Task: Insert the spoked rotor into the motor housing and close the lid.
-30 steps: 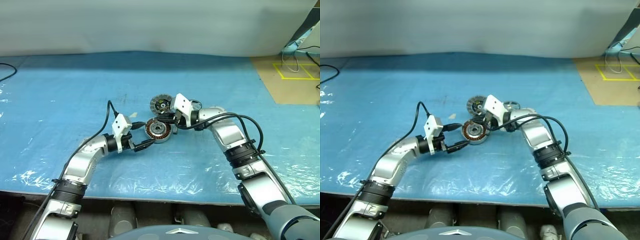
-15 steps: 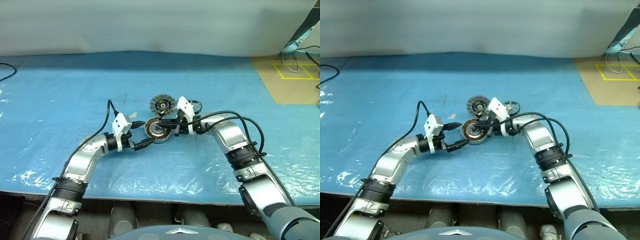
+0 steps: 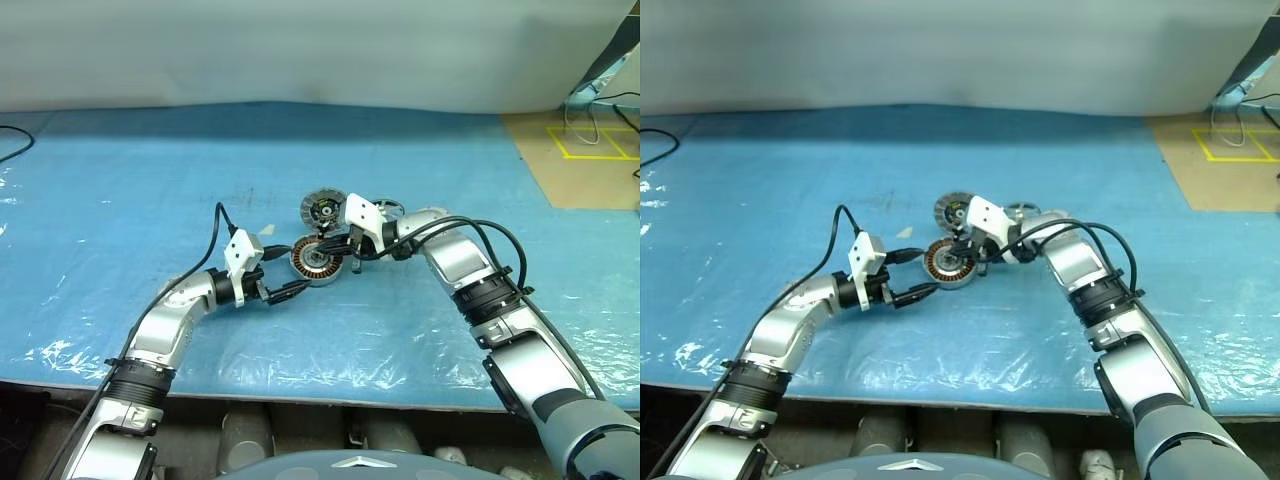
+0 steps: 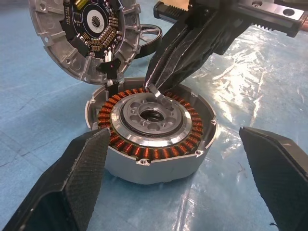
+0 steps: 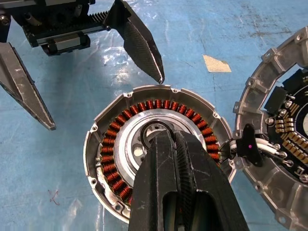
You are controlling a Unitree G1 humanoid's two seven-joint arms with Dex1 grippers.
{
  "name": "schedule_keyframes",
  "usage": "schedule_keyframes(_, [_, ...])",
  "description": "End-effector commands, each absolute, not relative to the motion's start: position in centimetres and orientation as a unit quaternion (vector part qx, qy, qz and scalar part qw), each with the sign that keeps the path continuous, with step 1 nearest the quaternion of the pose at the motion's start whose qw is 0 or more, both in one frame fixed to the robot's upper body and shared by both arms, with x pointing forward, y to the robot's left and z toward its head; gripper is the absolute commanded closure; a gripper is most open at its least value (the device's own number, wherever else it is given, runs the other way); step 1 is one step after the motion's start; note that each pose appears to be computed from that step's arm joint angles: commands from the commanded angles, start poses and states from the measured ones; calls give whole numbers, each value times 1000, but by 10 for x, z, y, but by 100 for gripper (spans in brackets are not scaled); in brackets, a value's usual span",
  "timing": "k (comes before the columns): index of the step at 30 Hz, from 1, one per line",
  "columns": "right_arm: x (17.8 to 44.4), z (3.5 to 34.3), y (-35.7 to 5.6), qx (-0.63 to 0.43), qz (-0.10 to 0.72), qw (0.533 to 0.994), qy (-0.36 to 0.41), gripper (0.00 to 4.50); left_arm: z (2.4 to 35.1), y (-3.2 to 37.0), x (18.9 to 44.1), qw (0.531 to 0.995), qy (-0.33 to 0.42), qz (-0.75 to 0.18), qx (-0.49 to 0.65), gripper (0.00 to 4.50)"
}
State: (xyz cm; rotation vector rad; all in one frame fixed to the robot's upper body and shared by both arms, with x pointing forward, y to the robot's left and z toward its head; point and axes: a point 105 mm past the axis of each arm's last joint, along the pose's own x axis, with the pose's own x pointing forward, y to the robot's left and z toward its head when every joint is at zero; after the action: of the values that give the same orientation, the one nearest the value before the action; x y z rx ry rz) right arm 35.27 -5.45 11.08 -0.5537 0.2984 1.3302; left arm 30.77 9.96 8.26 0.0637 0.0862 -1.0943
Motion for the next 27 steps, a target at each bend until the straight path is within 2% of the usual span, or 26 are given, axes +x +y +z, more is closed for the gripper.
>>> schedule_keyframes(1, [358, 120, -53, -301, 615, 719, 116, 444, 93, 98, 309, 853, 18, -520, 40, 0])
schedule_keyframes(11, [362, 128, -41, -370, 648, 659, 98, 444, 91, 96, 308, 854, 18, -518, 39, 0])
schedule_keyframes(18, [362, 133, -35, -382, 660, 640, 90, 444, 88, 100, 309, 857, 19, -514, 36, 0])
schedule_keyframes(23, [355, 122, -39, -405, 673, 612, 97, 444, 85, 101, 309, 858, 20, -512, 35, 0])
schedule_keyframes(27, [358, 120, -35, -413, 666, 614, 91, 444, 84, 99, 306, 857, 19, -513, 34, 0])
